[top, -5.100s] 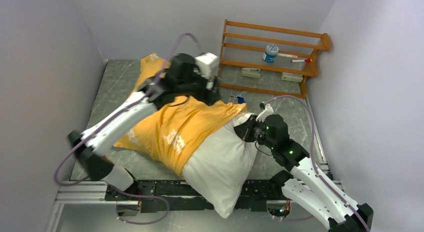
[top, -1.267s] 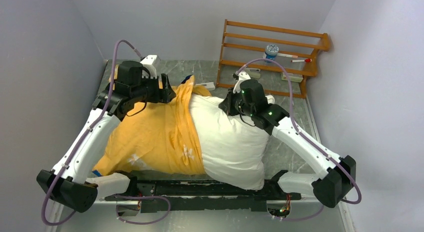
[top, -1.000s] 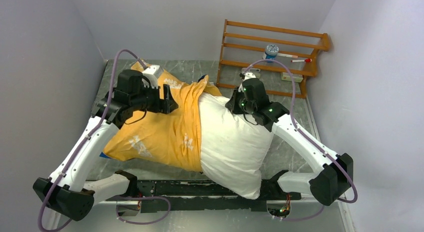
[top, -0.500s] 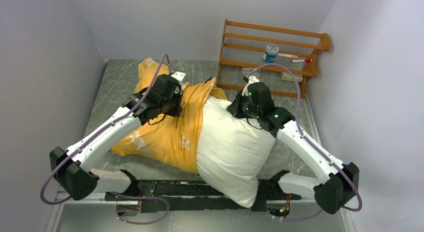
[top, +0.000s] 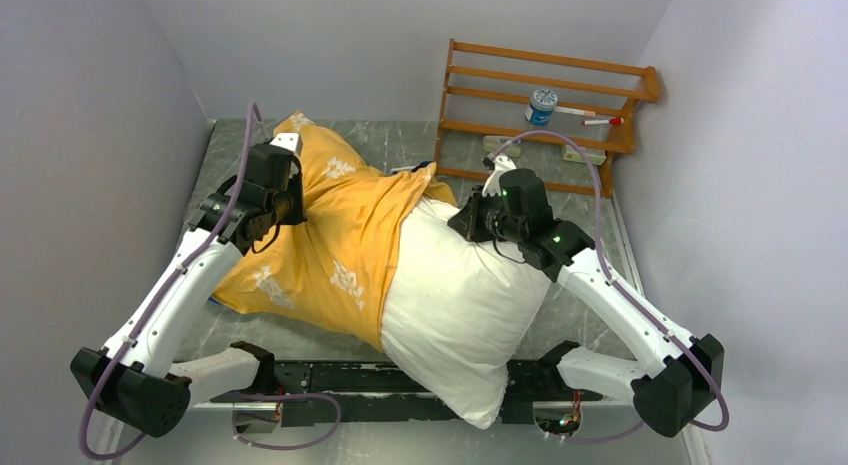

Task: Remove the pillowcase from the pillow
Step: Remove the pillow from the pillowcase.

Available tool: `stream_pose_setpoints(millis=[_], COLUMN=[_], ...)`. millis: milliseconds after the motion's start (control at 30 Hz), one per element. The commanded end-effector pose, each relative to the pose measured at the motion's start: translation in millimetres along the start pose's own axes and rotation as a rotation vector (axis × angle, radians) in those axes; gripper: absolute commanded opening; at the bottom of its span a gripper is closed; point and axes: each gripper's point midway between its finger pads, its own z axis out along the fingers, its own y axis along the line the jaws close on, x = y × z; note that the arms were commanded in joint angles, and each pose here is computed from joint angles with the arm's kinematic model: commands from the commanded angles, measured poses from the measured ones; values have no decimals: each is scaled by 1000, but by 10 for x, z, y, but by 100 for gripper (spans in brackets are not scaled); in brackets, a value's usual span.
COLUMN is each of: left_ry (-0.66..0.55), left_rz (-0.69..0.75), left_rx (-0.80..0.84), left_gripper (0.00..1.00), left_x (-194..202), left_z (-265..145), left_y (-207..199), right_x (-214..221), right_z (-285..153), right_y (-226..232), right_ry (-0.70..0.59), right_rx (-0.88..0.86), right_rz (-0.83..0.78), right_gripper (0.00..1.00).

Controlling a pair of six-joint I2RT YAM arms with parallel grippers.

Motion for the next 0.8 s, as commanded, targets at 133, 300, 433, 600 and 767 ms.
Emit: stream_pose_setpoints(millis=[133, 300, 433, 600, 767], left_ry=[-214, -169, -59, 92, 20], left_rz=[42, 171, 313, 460, 341], left_rx=[410, 679, 758, 767, 388], left_gripper=[71, 78, 78, 71, 7], left_x=[-779, -923, -564, 48, -177], left_z=[-489, -533, -369, -204, 132], left_y=[-625, -1267, -1726, -2086, -1595], right_x=[281, 406, 465, 522, 659], right_z=[-138, -149, -177, -224, -257], right_y=[508, 655, 739, 869, 946], right_ry=[120, 129, 126, 135, 167], right_rx=[-269, -312, -334, -375, -398], right_rz=[-158, -194, -208, -255, -286], right_gripper=[0, 0, 0, 0, 0])
